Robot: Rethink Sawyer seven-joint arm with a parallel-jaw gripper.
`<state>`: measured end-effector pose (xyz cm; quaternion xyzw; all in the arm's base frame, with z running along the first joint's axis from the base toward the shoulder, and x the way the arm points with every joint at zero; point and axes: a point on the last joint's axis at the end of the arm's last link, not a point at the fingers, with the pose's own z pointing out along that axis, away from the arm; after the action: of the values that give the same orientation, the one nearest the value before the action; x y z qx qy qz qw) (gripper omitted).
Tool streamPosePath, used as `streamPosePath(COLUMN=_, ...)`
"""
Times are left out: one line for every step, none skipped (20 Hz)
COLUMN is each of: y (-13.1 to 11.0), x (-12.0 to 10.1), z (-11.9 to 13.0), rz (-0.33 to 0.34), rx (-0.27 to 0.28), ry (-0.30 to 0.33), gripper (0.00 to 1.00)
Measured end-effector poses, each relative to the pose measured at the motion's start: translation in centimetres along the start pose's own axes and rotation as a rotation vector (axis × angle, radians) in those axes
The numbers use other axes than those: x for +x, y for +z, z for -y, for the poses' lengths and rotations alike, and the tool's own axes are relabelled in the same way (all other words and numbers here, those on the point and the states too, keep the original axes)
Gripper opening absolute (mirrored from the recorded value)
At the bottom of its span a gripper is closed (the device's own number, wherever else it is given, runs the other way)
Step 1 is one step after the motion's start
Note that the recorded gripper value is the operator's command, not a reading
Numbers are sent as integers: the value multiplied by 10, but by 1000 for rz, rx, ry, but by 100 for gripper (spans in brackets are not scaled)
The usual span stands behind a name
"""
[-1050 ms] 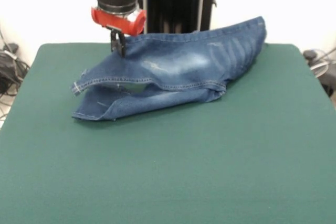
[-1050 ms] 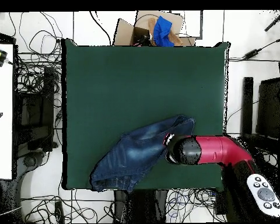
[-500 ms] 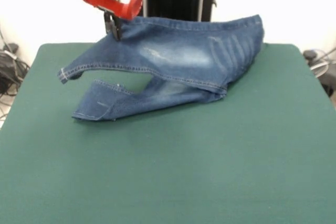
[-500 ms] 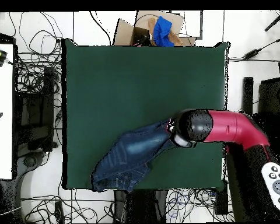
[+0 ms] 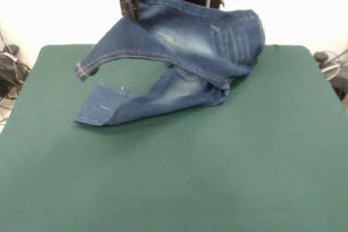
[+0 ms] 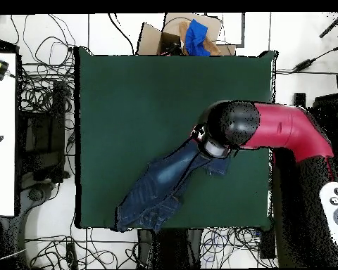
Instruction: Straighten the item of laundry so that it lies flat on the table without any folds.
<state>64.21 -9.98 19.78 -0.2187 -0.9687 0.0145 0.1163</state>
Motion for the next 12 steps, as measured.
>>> streamPosePath(y=-3, x=0, z=-5, rz=3, rx=-5, ry=-2, gripper=0)
streamPosePath(y=-8, x=0, z=-14, rz=7, rx=-15, ry=-7, gripper=0)
streamPosePath(y=-11, x=2, z=-24, rz=8, rx=-22, ry=-14, gripper=0)
streamPosePath(y=-14, x=4, z=-33, rz=8, rx=-29, ry=-22, gripper=0)
streamPosePath(y=-16, x=7, z=-42, rz=9, rx=-32, ry=-31, gripper=0)
streamPosePath(y=-18, x=9, z=-50, rz=12, rx=-33, ry=-41, gripper=0)
streamPosePath(y=-20, x=12, z=-58, rz=14, rx=-33, ry=-52, gripper=0)
streamPosePath(y=-22, x=15, z=-67, rz=19, rx=-30, ry=-66, gripper=0)
streamPosePath(y=-24, x=20, z=-82, rz=27, rx=-26, ry=-88, gripper=0)
streamPosePath(y=-26, x=26, z=-98, rz=34, rx=-21, ry=-112, gripper=0)
streamPosePath(y=-27, x=31, z=-112, rz=40, rx=-17, ry=-132, gripper=0)
streamPosePath(y=-28, x=36, z=-125, rz=46, rx=-12, ry=-152, gripper=0)
